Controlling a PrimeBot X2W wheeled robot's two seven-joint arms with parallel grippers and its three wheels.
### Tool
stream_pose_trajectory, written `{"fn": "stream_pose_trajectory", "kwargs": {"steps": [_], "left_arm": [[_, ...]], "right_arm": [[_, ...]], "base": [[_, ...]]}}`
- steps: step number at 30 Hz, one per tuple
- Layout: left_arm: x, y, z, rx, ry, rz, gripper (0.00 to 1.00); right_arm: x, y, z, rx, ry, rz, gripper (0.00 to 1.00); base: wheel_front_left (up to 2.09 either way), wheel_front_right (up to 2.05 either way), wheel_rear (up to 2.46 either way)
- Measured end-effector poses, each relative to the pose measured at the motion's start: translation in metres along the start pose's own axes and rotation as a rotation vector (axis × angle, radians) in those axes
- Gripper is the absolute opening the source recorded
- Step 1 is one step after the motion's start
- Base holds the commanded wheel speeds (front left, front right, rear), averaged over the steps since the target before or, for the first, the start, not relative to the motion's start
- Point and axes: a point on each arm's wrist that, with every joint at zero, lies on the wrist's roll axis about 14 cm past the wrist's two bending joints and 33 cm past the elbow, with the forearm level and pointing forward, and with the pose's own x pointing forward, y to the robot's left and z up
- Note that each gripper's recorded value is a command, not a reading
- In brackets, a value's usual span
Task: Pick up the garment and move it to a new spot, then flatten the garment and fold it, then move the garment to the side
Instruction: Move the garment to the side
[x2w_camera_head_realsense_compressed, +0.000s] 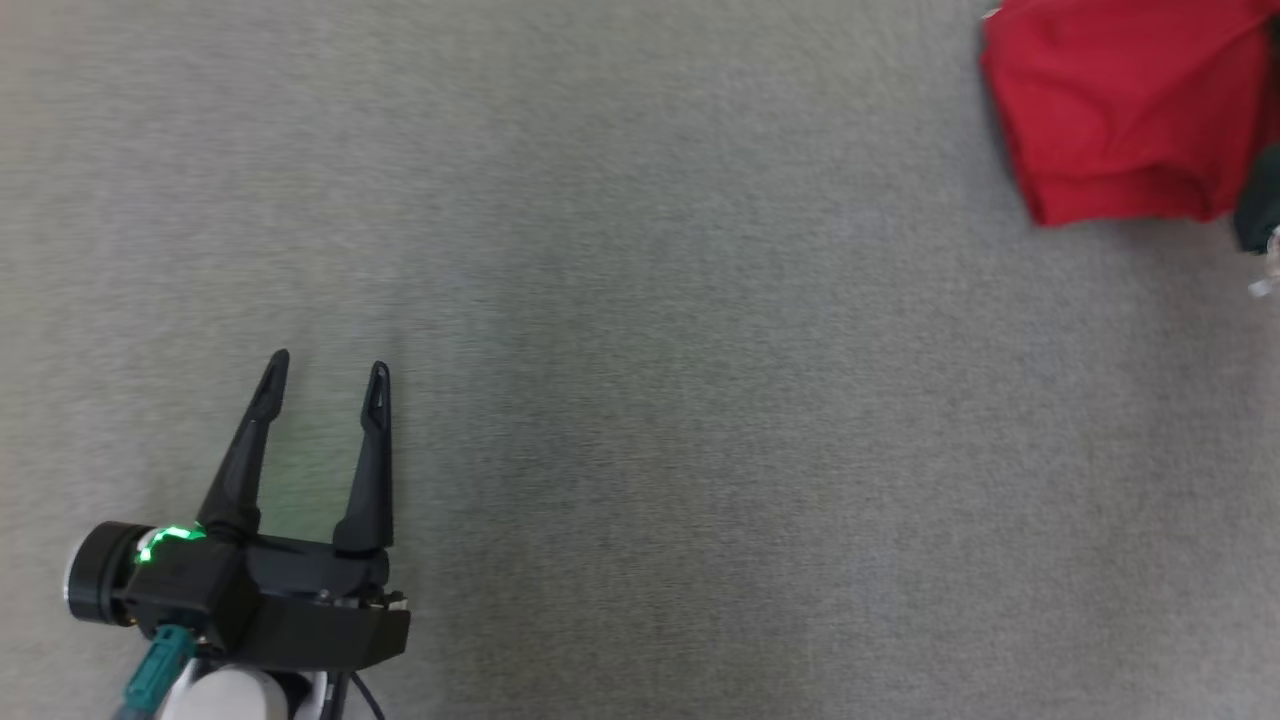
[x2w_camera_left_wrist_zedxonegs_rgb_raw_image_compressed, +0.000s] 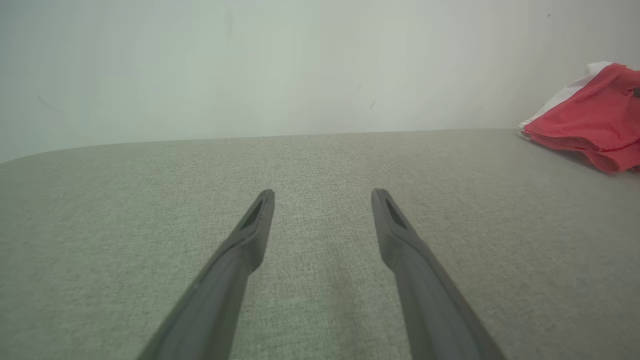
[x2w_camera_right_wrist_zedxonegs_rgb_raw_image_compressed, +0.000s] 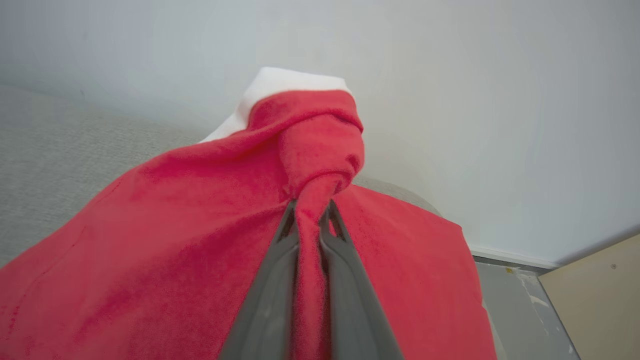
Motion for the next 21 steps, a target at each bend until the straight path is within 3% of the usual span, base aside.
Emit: {"fn": "stream_pose_trajectory", "kwargs": {"steps": [11, 21], "left_arm": [[0.027, -0.013, -0.039, 0.007, 0.051, -0.097, 1.0], [0.033, -0.012, -0.056, -0.002, 0.066, -0.11, 1.0]], "right_arm": [[-0.001, -0.089, -0.021, -0.091, 0.092, -0.161, 0.0], [0.008, -0.122, -0.029, -0.227, 0.175, -0.207, 0.0]], "base": [[0.0, 0.0, 0.0], [0.0, 0.0, 0.0]]}}
